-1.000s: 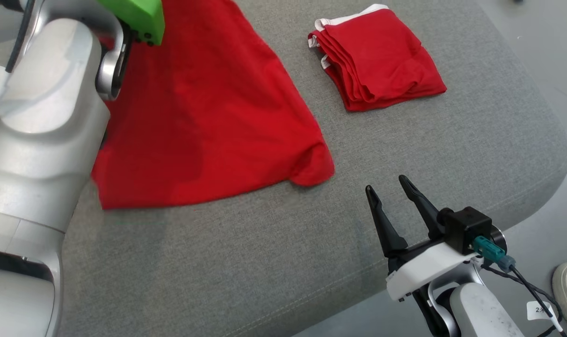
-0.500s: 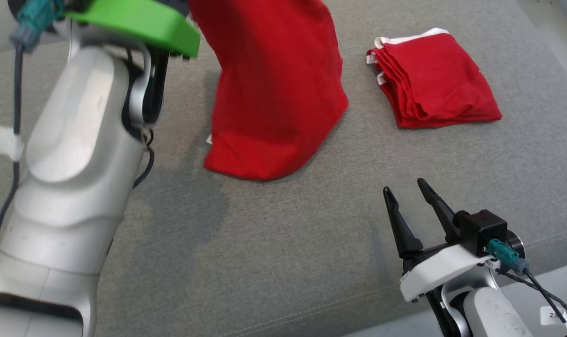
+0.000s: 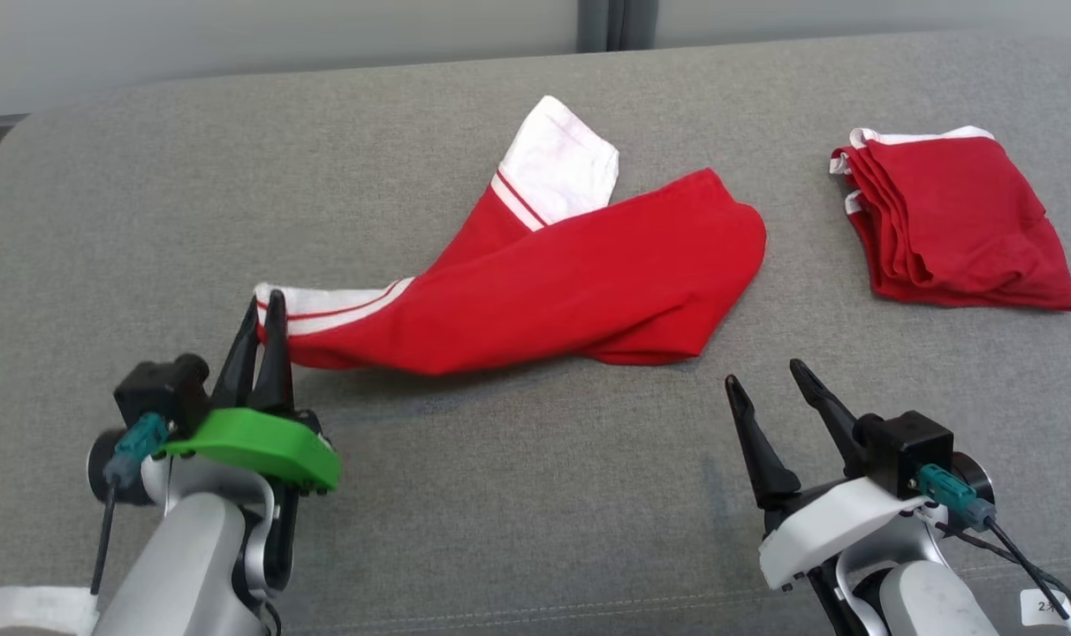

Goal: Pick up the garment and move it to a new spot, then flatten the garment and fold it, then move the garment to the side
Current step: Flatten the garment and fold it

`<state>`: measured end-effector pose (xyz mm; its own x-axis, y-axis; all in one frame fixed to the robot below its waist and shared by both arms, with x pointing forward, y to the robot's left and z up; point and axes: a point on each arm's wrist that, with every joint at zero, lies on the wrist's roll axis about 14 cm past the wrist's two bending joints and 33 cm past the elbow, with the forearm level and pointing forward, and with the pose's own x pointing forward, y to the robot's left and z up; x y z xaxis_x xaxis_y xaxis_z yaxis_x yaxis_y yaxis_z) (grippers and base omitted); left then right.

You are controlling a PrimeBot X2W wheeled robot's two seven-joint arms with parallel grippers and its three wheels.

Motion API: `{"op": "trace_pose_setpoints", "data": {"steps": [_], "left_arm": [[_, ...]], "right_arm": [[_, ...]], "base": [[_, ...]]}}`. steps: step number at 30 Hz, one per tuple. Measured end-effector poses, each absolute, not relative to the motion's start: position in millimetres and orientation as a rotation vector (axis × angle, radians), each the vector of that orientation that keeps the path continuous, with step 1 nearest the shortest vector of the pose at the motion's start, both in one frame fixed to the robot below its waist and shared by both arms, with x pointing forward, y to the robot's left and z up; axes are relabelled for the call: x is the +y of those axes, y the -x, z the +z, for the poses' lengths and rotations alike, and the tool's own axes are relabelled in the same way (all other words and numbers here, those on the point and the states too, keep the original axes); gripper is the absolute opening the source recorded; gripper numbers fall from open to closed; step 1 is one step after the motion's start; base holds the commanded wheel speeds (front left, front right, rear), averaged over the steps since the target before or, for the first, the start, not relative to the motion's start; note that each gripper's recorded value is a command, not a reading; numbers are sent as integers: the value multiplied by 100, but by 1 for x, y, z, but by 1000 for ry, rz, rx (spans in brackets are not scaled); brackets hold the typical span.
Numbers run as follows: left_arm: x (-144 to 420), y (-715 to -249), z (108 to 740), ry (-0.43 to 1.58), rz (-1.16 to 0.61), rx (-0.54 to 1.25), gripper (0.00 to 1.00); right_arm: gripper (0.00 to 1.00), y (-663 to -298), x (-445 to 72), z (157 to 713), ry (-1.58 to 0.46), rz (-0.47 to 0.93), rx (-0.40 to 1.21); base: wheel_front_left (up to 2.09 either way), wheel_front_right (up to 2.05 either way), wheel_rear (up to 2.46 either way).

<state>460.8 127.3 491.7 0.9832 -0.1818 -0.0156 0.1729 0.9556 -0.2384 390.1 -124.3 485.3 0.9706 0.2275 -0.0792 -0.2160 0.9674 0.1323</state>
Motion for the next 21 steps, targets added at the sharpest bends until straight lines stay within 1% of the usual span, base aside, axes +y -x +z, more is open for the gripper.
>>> {"op": "trace_pose_setpoints", "data": {"steps": [8, 14, 17, 21], "left_arm": [[164, -414, 445, 266, -3, 173, 0], [160, -386, 408, 293, 30, 295, 0], [150, -372, 392, 301, 22, 353, 0], [135, -362, 384, 306, -16, 388, 0]], "right_arm": [[100, -384, -116, 502, -119, 253, 54], [100, -376, -122, 503, -107, 236, 57], [100, -374, -125, 506, -105, 226, 51], [100, -370, -126, 509, -96, 223, 47]], "base": [[0, 0, 0], [0, 0, 0], [0, 0, 0], [0, 0, 0]]}}
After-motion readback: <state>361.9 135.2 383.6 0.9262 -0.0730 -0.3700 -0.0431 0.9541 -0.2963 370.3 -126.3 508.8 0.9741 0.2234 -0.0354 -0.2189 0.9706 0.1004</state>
